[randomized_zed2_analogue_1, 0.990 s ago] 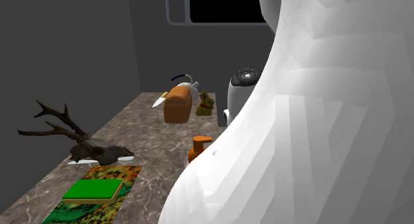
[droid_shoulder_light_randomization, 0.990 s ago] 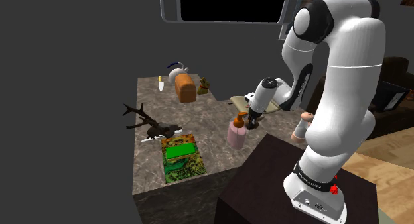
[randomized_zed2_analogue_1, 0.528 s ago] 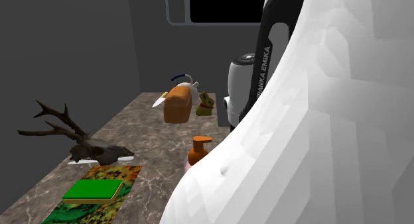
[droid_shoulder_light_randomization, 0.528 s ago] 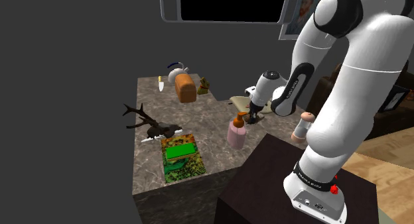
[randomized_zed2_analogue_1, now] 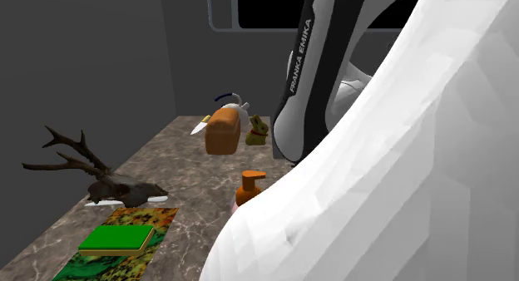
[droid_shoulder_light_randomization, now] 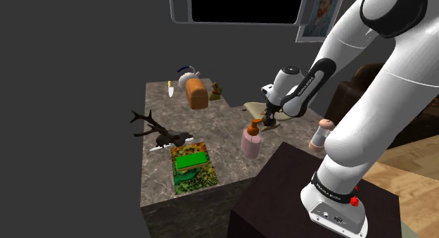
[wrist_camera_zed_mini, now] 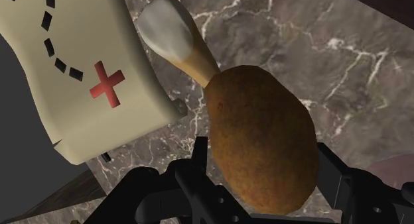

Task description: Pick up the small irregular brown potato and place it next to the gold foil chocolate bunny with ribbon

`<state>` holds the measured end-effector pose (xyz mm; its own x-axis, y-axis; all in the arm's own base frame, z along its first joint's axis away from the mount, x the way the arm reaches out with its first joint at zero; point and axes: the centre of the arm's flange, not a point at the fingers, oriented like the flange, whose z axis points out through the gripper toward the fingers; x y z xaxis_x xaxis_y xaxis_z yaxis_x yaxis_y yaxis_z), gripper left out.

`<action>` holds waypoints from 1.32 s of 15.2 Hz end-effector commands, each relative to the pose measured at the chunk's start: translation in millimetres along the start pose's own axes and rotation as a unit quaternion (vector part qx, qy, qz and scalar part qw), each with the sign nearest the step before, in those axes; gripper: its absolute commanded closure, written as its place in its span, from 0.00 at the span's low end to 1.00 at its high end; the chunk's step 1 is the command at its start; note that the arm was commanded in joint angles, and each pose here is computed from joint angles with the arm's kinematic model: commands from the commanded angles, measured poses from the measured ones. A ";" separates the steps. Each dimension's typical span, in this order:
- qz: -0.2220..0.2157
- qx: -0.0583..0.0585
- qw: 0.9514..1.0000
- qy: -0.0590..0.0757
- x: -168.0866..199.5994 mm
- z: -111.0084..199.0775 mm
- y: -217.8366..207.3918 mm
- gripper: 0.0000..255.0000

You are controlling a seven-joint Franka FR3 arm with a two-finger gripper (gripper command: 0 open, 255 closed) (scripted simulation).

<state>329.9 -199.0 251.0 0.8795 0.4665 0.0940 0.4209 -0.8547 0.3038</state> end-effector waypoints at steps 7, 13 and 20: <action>0.000 0.001 1.000 0.000 3.3 -40.6 13.7 1.00; 0.000 0.001 1.000 0.000 6.2 -70.6 23.3 1.00; 0.000 0.001 1.000 0.000 9.7 -105.7 34.6 1.00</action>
<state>328.8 -200.0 357.8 0.8794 0.4664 0.0951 0.4209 -0.8552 0.3022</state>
